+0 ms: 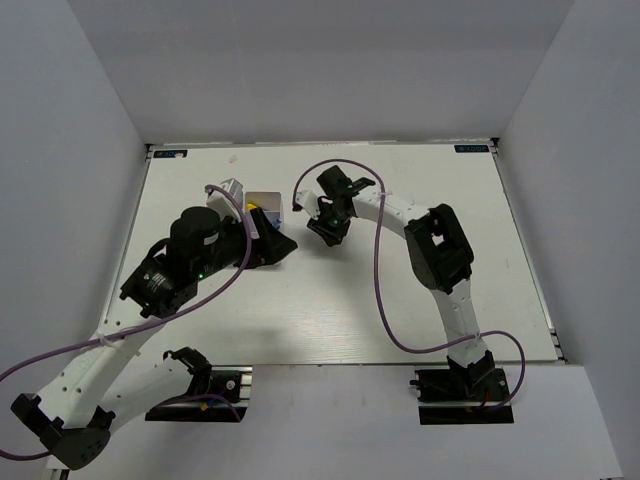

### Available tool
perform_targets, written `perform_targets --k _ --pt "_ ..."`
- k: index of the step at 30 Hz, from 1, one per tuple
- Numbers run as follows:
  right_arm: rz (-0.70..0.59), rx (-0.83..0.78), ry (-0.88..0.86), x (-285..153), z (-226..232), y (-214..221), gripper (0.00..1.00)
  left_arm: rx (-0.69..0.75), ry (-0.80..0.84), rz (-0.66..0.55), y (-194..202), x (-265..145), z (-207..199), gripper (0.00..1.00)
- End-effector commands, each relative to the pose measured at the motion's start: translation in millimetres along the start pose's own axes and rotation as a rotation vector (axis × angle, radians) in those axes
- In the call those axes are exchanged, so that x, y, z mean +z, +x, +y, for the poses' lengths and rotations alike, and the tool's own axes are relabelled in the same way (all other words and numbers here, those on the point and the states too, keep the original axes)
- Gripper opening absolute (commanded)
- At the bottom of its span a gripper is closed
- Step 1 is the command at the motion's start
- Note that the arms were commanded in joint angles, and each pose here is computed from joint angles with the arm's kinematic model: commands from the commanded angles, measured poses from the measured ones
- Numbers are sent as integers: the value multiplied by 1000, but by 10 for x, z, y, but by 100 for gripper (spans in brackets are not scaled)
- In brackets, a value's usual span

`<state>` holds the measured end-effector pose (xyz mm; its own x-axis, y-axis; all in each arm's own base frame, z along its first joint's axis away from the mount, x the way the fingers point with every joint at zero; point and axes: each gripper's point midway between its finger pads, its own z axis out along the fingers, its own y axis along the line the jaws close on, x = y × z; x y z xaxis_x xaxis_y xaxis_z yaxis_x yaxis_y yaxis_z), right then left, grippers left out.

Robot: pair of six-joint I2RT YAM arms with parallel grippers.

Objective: Sort the stationery into containers
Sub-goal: Pick up the stationery from the center of the board, then place the stationery in the storage box.

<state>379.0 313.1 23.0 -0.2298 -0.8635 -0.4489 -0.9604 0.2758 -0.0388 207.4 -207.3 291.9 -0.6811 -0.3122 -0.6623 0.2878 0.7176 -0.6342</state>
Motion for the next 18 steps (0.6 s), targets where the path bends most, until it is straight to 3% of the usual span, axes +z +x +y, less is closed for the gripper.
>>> perform_targets --k 1,5,13,18 --pt "-6 -20 -36 -30 60 1 23 5 24 -51 -156 -102 -118 88" --pt "-37 -30 -98 -243 235 -72 7 20 62 -82 -258 -137 -229 88" --pt "-436 -152 -371 -1241 964 -1082 5 62 206 -179 -504 -265 -563 88" --pt "-521 -212 -437 -1402 1303 -1533 5 92 251 -209 -605 -357 -697 88"
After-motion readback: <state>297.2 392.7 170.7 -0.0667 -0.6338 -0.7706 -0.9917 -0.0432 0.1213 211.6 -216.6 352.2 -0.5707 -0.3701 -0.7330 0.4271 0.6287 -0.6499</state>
